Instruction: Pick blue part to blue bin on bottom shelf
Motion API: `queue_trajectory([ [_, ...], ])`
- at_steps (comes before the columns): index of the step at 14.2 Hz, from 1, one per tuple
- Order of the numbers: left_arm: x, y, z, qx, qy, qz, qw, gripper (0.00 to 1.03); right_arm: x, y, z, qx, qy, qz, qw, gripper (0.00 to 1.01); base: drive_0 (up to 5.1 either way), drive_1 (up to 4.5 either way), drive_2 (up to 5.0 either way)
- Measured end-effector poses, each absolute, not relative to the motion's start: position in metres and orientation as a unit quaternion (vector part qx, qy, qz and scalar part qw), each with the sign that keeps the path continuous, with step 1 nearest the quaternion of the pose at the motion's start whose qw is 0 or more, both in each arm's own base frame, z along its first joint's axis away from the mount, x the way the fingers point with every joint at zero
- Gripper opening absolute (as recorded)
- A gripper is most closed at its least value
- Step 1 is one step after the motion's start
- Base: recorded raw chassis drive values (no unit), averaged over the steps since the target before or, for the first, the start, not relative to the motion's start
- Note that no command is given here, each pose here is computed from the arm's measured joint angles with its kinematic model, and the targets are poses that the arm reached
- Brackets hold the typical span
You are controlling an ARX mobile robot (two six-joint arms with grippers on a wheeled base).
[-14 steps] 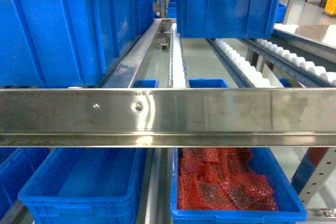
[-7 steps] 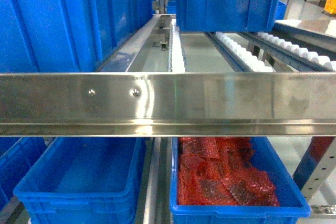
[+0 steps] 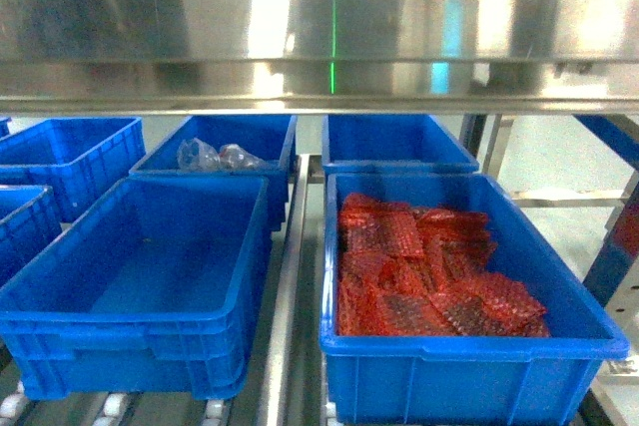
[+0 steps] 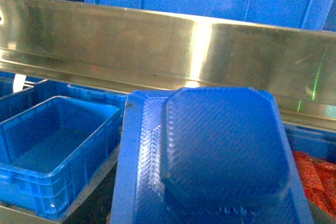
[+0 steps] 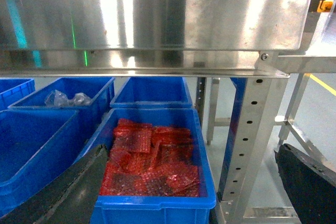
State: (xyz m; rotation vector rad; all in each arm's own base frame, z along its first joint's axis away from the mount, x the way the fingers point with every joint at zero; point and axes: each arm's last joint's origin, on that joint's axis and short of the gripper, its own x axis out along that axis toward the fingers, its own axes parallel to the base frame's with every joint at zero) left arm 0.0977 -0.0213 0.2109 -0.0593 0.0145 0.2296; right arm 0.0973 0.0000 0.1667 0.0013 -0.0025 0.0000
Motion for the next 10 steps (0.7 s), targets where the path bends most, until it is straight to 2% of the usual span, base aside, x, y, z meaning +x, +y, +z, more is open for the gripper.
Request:
queue_trajectory([
  [10,0.0977,-0.0213,0.2109,-0.030,0.007,0.115,0.993,0.43,0.0973,0.0000,0.1665,0.001,0.000,0.000,1.000,0.98,0.0,0.00,0.0],
])
